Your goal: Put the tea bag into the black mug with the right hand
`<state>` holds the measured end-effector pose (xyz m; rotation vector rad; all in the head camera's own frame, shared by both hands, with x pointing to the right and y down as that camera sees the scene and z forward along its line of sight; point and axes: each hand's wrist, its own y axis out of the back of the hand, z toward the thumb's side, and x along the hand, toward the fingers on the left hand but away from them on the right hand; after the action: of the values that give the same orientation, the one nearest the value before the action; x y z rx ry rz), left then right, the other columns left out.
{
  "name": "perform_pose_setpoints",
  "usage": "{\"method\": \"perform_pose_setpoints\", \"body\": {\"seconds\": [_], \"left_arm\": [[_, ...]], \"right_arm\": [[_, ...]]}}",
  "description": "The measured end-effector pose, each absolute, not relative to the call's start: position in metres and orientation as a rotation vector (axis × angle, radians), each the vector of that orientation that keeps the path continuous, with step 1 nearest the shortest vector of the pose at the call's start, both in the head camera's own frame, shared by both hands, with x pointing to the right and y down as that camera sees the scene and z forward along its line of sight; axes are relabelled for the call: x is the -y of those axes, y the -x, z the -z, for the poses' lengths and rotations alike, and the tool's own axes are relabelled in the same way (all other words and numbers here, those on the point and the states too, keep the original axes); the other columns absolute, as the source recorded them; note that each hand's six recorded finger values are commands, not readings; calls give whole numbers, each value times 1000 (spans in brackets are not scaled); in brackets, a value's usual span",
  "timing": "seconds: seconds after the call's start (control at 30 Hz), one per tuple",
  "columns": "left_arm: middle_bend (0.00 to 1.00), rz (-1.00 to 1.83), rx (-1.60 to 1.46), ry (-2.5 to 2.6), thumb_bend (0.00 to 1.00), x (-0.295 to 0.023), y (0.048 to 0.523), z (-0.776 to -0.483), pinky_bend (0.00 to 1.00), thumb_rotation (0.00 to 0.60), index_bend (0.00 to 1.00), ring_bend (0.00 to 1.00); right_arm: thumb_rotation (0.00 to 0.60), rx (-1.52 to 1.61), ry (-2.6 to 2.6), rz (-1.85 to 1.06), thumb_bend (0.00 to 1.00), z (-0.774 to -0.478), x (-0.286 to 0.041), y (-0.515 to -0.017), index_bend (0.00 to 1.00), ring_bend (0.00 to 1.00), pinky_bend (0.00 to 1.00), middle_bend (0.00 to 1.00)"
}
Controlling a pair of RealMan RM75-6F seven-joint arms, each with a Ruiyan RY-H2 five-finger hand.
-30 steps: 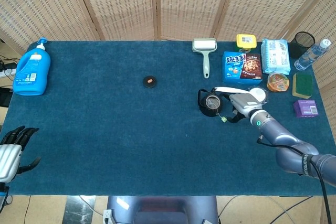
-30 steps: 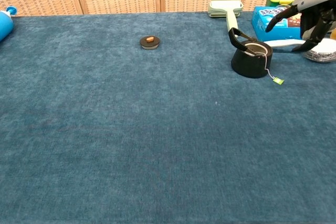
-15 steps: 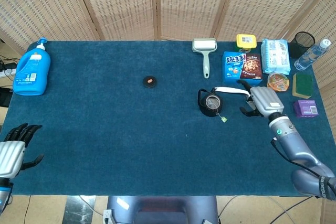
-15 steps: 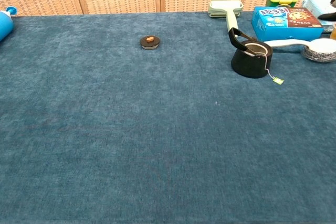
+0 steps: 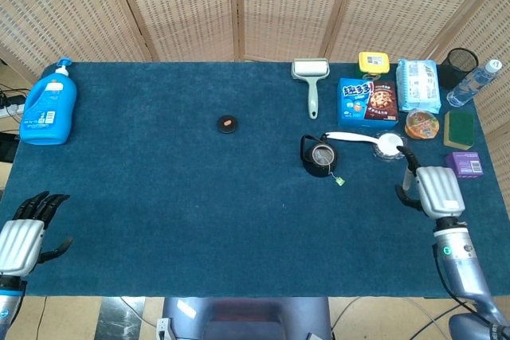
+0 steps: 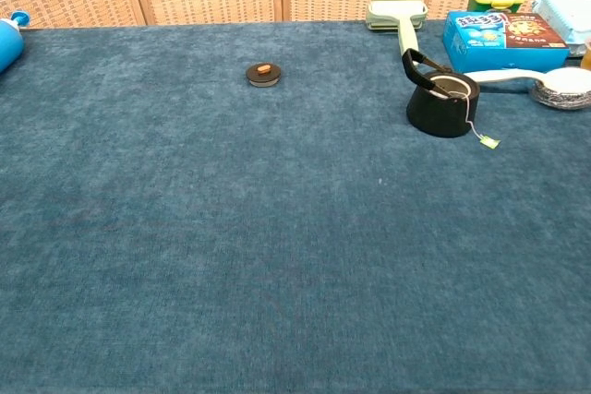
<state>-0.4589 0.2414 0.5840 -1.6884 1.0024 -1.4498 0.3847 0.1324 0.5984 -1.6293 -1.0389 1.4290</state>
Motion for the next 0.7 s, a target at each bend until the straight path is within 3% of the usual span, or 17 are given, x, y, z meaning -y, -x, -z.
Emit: {"method": "perform_pose_setpoints", "body": {"seconds": [0.13, 0.37, 0.7], "left_arm": [[189, 1455, -999, 1695, 283, -248, 457, -584, 128, 600, 163, 102], [189, 1437, -1002, 1698, 283, -254, 453, -581, 128, 600, 163, 102], [189, 1421, -1003, 1715, 283, -252, 447, -584, 128, 600, 162, 102]], "right_arm": [[600, 1059, 1585, -1449, 406, -594, -154, -391, 140, 513, 614, 486], [600, 1100, 1517, -1501, 406, -586, -188, -402, 146, 485, 563, 459], [600, 1125, 1500, -1516, 407, -580, -199, -407, 169, 485, 555, 455]]}}
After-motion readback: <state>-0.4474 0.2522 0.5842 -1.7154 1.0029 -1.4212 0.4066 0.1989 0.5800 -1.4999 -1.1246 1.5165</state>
